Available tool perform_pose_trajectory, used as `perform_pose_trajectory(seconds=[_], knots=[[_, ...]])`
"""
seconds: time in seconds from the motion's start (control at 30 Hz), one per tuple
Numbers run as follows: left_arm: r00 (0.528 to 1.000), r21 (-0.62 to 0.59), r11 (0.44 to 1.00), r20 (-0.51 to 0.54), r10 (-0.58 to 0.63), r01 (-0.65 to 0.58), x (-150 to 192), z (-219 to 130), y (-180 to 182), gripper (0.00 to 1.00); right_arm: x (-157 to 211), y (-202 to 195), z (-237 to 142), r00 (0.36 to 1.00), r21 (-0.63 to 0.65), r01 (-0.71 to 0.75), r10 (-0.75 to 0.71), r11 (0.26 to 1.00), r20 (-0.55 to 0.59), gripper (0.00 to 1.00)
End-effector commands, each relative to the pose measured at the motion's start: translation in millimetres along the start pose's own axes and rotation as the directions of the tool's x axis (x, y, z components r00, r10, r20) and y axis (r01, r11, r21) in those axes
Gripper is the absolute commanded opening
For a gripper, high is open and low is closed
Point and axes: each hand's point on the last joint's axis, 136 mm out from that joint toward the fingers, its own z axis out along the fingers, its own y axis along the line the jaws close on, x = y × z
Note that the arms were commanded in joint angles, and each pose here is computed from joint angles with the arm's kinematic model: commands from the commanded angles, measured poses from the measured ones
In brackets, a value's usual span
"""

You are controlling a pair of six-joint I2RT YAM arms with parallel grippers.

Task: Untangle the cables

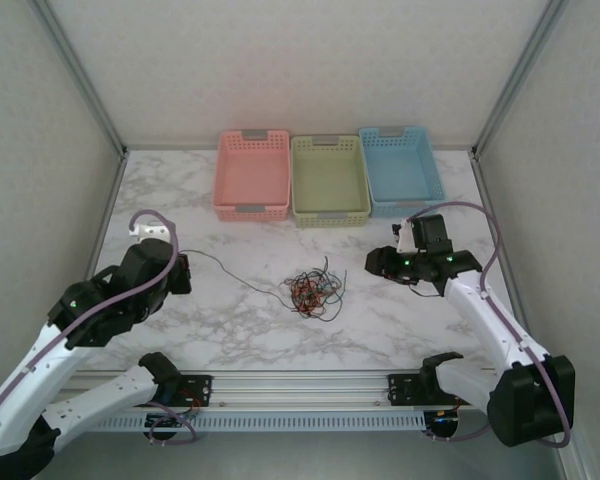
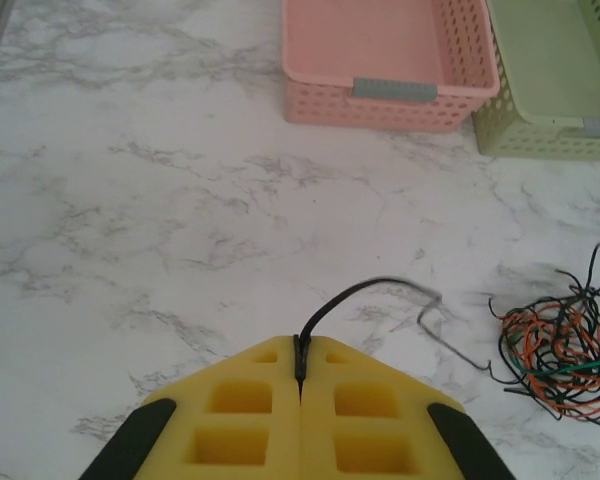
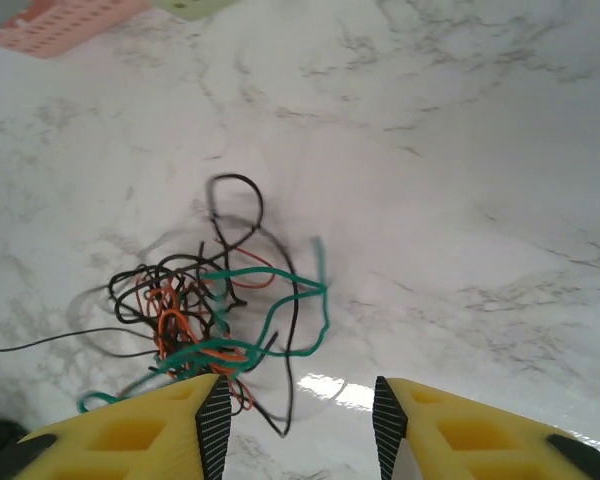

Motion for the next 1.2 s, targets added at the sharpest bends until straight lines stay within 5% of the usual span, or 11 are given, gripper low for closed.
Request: perform_pose_trajectory(seconds=[0.0, 0.37, 0.6, 0.93, 1.17], knots=[[1.000, 0.054, 0.999, 0.000, -0.004, 0.004, -2, 0, -10, 0.00, -4, 36, -15, 0.995, -0.101, 0.101, -0.100, 0.990, 0.016, 0.46], [1.000, 0.212, 0.977, 0.012, -0.012, 0.009, -21, -30, -32, 0.00, 35, 102, 29, 0.895, -0.071, 0.425, -0.430, 0.903, -0.119, 0.41], [0.999, 0.279, 0.960, 0.033, -0.035, 0.025, -30, -47, -37, 0.00, 49, 109, 76, 0.783, 0.123, 0.606, -0.562, 0.786, -0.267, 0.47], [0.996, 0.334, 0.942, 0.064, -0.065, 0.040, -44, -68, -40, 0.00, 58, 82, 127, 0.688, 0.270, 0.718, -0.592, 0.642, -0.420, 0.63], [0.992, 0.359, 0.932, 0.094, -0.089, 0.050, -50, -81, -36, 0.00, 48, 36, 137, 0.702, 0.419, 0.710, -0.522, 0.566, -0.484, 0.55]])
